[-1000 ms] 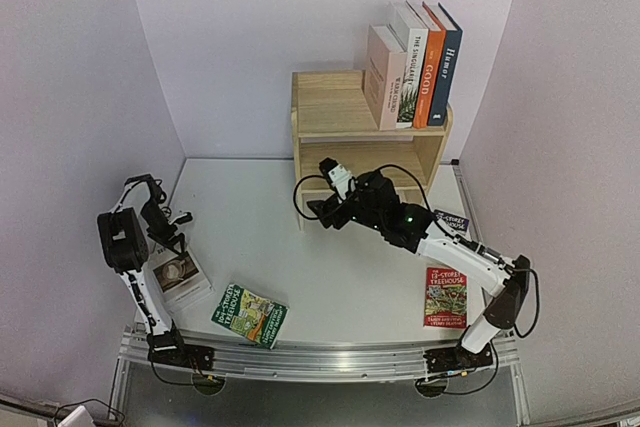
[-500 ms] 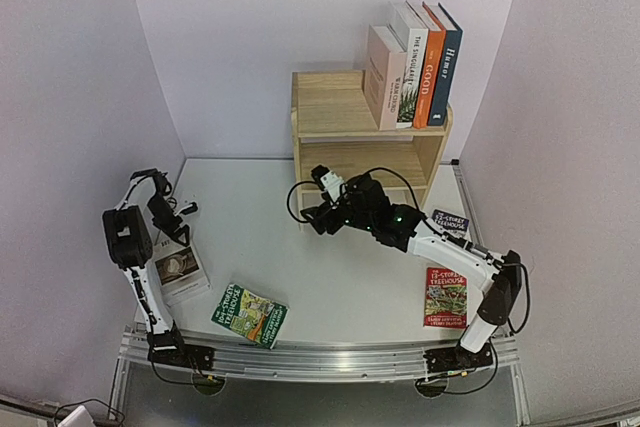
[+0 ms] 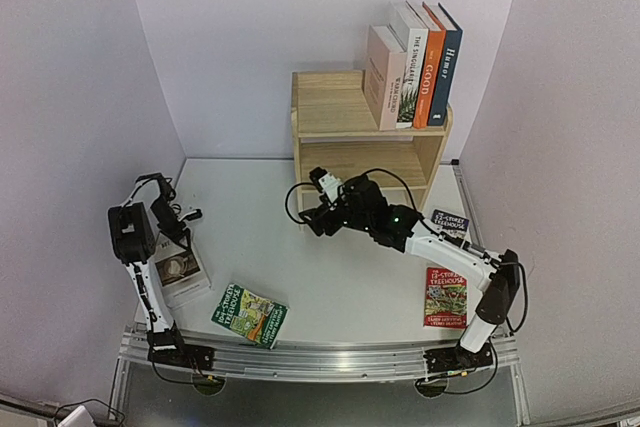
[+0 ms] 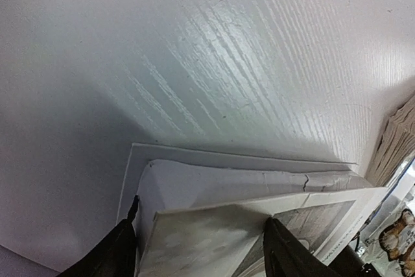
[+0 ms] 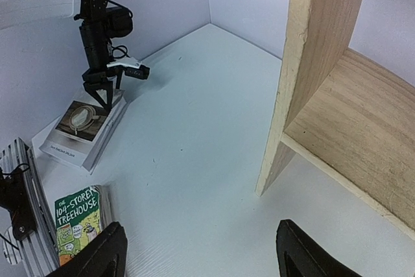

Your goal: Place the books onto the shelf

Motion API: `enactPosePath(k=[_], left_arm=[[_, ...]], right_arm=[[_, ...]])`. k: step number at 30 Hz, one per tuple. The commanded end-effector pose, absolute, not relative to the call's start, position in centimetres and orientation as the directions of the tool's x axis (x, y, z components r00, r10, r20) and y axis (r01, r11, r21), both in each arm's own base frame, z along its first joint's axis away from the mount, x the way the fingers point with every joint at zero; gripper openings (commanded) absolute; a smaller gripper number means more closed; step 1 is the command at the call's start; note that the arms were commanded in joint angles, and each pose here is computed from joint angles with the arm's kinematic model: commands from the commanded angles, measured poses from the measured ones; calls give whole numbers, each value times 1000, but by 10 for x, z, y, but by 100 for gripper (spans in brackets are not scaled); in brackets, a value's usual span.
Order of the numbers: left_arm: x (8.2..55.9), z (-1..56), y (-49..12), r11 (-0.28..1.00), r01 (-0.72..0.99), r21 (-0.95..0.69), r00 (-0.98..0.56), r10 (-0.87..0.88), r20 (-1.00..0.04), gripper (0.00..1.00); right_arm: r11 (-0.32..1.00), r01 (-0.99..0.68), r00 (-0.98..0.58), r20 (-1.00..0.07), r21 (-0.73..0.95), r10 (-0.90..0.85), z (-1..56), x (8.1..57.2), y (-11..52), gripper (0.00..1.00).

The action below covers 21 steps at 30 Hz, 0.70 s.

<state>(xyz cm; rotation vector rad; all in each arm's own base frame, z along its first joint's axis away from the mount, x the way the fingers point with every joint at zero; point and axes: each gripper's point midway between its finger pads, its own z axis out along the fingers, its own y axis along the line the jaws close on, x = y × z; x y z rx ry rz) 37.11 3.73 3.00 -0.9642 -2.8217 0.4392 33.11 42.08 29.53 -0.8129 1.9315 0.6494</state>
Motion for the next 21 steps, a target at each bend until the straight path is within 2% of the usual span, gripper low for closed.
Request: enactPosePath(k=[1,4,6,10,16,21], left_arm=[[335,29,31,730,536,-424,-767,631,118,45],[323,31,25,721,511,-468,-765,629,134,8],[312,32,21,712,497,-496,-762,631,142,0],[308,43,11,732,447,-514,-802,583,133,0],[352,88,4,861,230,-453,-951,297,83,0],[368,137,-16,844,81,-531,-992,118,37,0]], right_arm=[[629,-766,-373,-890,136,-262,298,328,431,77],[626,-768,-370,-891,135,-262,299,328,433,77],[627,-767,-370,-892,135,-260,299,328,434,77],[620,-772,-376,-887,140,-269,294,324,440,76],[576,-806,-358,-886,134,-295,287,312,476,76],[553,-832,-202,-896,-56,-395,275,292,525,76]])
